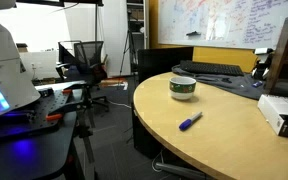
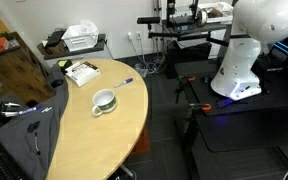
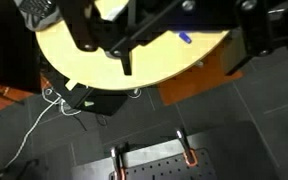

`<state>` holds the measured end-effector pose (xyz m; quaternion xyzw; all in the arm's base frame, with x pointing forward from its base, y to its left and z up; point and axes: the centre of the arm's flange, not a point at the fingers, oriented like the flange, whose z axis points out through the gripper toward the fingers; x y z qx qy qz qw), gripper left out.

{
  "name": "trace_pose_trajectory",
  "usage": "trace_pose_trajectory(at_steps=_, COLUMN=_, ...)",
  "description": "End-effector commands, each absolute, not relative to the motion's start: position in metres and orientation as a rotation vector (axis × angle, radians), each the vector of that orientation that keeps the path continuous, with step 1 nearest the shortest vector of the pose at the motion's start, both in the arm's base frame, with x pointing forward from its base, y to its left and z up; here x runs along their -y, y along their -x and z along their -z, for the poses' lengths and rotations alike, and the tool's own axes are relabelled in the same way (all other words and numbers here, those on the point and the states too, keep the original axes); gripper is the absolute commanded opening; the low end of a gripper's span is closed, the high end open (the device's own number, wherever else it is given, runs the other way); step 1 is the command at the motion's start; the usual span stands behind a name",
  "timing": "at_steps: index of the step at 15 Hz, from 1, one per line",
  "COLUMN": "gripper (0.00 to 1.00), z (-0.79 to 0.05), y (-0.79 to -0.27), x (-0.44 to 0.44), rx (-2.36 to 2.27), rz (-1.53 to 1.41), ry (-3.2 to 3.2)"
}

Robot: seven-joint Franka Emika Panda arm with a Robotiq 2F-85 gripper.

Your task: Pick up the white marker and put it in the green cup

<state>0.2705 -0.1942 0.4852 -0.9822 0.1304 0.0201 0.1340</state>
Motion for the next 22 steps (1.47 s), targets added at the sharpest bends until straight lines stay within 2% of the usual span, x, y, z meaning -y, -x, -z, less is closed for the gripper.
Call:
trace_pose_trajectory(at_steps=1, gripper=1.00, z=-0.485, y=-0.270, x=0.194, rx=-0.378, rz=-0.058, ry=2.847)
trace_pose_trajectory(at_steps=6, gripper=1.00, z=-0.485, y=-0.270, x=0.194, rx=-0.378, rz=-0.058, ry=2.847)
trace_pose_trajectory(at_steps=10, gripper=1.00, z=-0.482, y=-0.295, x=0.195, rx=-0.128, rz=-0.006, ry=3.062)
trace_pose_trajectory(at_steps=17, gripper=1.00, z=-0.450, y=-0.390, x=0.173, rx=0.373, rz=0.121, ry=3.293)
trace_pose_trajectory(at_steps=22, gripper=1.00, z=-0.385, y=-0.466, x=0.148, rx=0.855, rz=0.178, ry=3.273)
